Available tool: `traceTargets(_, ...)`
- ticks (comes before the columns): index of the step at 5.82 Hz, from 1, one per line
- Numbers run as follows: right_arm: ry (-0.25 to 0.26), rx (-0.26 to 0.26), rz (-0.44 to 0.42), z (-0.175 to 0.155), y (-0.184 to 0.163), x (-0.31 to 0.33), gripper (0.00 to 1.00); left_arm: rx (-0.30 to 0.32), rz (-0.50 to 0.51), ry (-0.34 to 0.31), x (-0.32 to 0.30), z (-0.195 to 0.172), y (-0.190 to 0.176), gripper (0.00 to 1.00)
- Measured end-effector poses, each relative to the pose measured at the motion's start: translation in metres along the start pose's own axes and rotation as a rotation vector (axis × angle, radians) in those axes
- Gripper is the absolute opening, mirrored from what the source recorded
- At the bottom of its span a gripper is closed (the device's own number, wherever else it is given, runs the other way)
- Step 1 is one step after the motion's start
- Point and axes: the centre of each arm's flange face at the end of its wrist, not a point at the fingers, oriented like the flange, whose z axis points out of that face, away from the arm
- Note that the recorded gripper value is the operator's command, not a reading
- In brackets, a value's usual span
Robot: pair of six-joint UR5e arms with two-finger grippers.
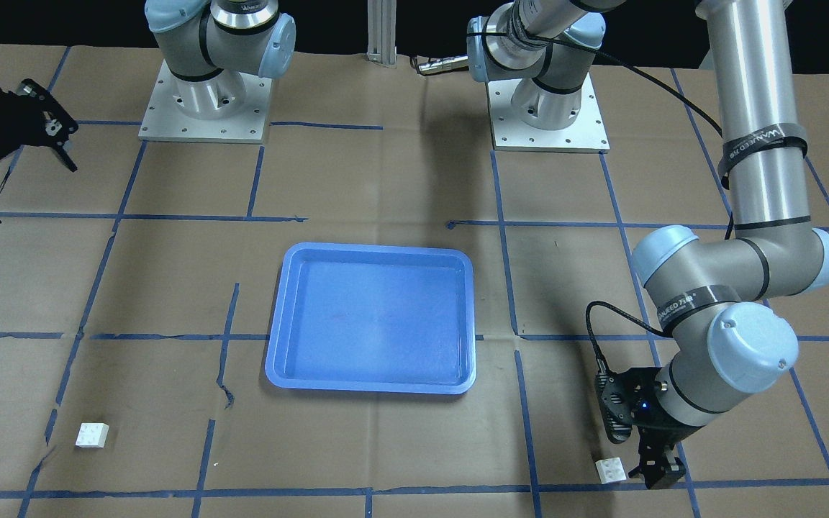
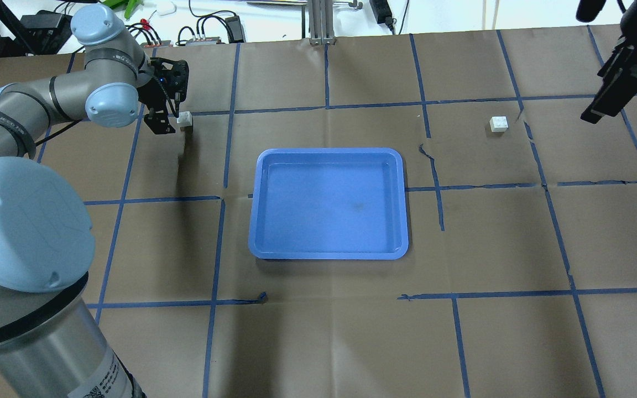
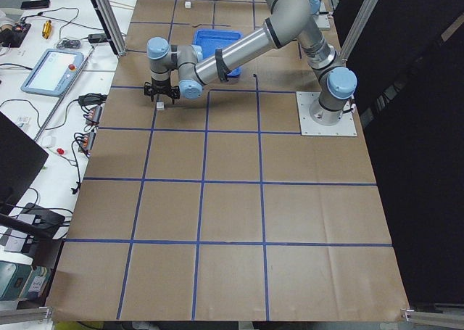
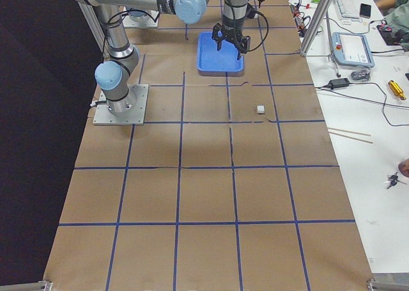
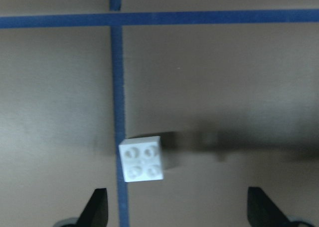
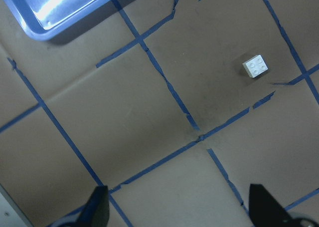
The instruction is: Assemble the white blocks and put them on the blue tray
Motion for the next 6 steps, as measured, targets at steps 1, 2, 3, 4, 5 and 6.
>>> traceTargets(1, 0.030, 0.003, -0.149, 0.007, 0.013, 0.022, 1.00, -0.001, 0.003, 0.000, -0.007, 0.011, 0.002, 0.90)
traceTargets(2, 0.048, 0.027, -0.291, 0.014, 0.016, 0.042, 1.00, 0.001, 0.002, 0.010, -0.008, 0.023, 0.003, 0.63)
traceTargets(3, 0.053, 0.074, -0.404, 0.022, 0.012, 0.062, 1.00, 0.004, 0.000, 0.020, -0.008, 0.033, 0.003, 0.45)
traceTargets(4, 0.047, 0.110, -0.469, 0.032, 0.007, 0.080, 1.00, 0.007, -0.001, 0.027, -0.008, 0.038, 0.003, 0.13)
traceTargets(5, 0.037, 0.154, -0.511, 0.046, 0.002, 0.094, 1.00, 0.010, -0.001, 0.028, -0.008, 0.040, 0.003, 0.00)
traceTargets(6, 0.019, 0.204, -0.543, 0.067, 0.002, 0.109, 1.00, 0.011, 0.000, 0.021, -0.010, 0.034, 0.003, 0.00)
